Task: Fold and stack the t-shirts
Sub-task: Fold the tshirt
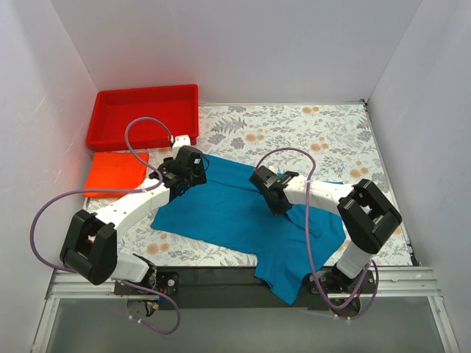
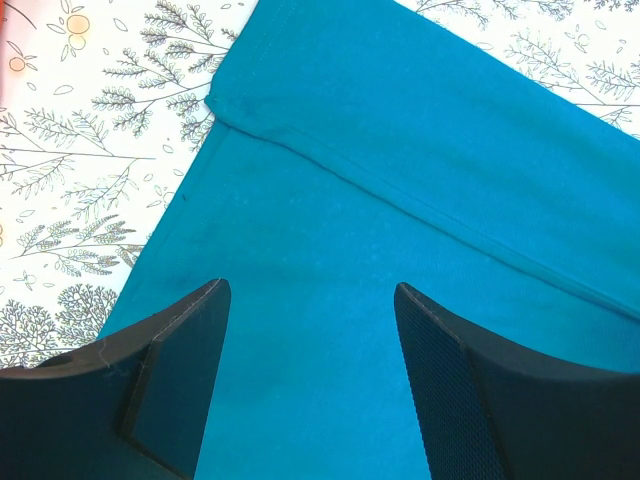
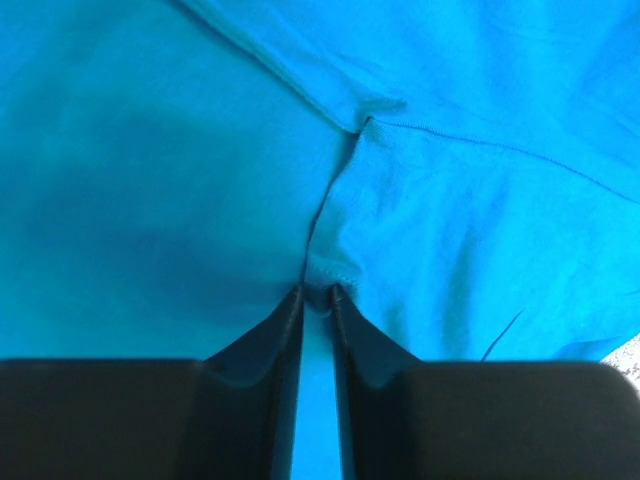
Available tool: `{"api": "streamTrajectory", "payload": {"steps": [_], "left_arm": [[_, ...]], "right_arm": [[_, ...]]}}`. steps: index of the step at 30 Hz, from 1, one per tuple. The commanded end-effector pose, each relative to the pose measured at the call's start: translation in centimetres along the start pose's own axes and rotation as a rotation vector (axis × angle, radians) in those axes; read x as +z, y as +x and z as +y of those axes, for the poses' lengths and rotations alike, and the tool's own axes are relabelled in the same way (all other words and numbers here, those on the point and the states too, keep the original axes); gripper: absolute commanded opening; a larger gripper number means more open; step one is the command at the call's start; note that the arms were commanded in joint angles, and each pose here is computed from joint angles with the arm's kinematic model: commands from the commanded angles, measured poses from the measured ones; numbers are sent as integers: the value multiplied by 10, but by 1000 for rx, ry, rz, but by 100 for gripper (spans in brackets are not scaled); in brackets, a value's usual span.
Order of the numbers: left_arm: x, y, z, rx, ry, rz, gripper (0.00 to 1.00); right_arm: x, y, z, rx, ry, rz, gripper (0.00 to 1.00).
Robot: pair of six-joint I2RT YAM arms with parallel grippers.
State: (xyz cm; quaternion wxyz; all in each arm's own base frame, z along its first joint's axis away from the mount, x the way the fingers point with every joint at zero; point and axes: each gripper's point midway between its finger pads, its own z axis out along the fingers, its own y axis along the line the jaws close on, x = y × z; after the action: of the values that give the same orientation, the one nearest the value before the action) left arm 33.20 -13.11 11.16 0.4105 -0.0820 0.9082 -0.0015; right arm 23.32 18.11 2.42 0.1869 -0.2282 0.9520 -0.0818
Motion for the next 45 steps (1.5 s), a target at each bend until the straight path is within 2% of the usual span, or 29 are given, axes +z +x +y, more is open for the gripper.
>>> {"api": "streamTrajectory", "payload": {"steps": [1,5,6,17,18,20,23,25,28,30,35,37,38,41,44,45], "left_arm": [[-4,-10,3,-2,-12,-27,65],[-4,-10,3,1,-12,-27,66],[-4,-10,3,0,-12,-27,66],[-4,-10,2,4,-5,-24,66],[-4,-9,2,4,-8,-23,66],[-4,-9,3,3,-9,-23,66],[-4,-9,3,2,-11,-24,66],[-4,-10,3,-6,-12,-27,66],[1,-13,4,-18,-24,-42,66],[4,-19,1,-46,-19,-43,66],[35,-26,-7,-111,-7,24,66],[44,-39,-6,-139,-8,15,65],[54,-34,-6,-130,-21,35,65],[69,-38,-9,-126,-28,45,65],[87,-32,-13,-115,-40,78,65],[95,-25,-12,-103,-52,98,65]], "right_arm": [[2,-8,-3,6,26,-24,20],[1,-8,-3,1,19,-26,8],[-2,-11,-2,7,10,-35,1],[-49,-27,18,126,-274,-110,2],[-51,-28,19,132,-296,-109,10],[-58,-28,25,147,-370,-102,18],[-64,-31,19,183,-409,-119,37],[-69,-32,13,217,-441,-132,41],[-68,-35,-27,345,-399,-189,43],[-65,-31,-69,481,-325,-236,46],[-60,-18,-176,855,-129,-391,42],[-53,-7,-195,947,-118,-414,41],[-52,-4,-220,1023,-85,-463,42],[-37,7,-246,1141,-93,-504,49],[-19,15,-249,1233,-182,-514,50],[-19,10,-256,1246,-200,-563,49]]}}
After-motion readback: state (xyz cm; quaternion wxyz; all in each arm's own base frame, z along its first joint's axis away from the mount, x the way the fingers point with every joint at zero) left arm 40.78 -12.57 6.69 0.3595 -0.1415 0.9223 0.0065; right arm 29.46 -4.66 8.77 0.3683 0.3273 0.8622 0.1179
